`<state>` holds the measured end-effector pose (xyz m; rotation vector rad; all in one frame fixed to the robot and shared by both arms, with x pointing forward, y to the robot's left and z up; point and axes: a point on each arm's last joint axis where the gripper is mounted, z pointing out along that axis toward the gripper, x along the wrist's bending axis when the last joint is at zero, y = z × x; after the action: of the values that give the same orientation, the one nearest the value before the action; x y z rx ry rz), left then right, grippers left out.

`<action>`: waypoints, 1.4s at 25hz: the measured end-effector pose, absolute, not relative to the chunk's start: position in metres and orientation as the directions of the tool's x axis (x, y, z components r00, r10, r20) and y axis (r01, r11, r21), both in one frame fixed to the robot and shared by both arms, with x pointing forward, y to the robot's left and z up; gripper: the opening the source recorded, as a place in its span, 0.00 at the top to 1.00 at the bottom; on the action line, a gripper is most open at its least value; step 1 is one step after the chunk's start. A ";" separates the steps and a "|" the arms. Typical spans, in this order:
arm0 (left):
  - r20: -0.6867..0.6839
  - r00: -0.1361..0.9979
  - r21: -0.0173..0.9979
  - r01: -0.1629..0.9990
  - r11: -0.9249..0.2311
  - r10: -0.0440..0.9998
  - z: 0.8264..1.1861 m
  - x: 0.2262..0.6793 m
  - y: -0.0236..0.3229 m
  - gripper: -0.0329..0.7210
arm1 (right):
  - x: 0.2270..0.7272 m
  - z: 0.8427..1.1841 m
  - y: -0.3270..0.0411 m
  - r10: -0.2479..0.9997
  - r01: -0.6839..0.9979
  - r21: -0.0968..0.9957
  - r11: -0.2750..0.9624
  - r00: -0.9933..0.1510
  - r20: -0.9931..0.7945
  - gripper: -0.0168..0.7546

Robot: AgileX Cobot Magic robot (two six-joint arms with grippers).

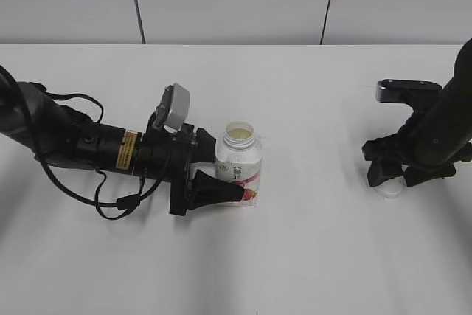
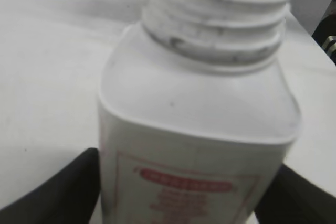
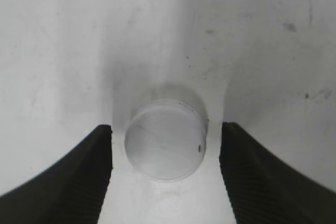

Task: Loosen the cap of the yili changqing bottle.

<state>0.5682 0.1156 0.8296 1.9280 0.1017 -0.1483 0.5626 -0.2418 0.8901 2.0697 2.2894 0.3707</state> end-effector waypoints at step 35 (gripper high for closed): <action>0.030 0.990 0.884 0.039 -0.467 0.139 0.940 0.577 0.124 0.21 | 0.556 0.897 -0.240 0.981 0.988 0.140 0.071 -0.095 0.169 0.32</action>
<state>0.5771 0.1236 0.9404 2.0553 0.1251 0.1176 0.5555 -0.2396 0.8965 2.1332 2.3211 0.3473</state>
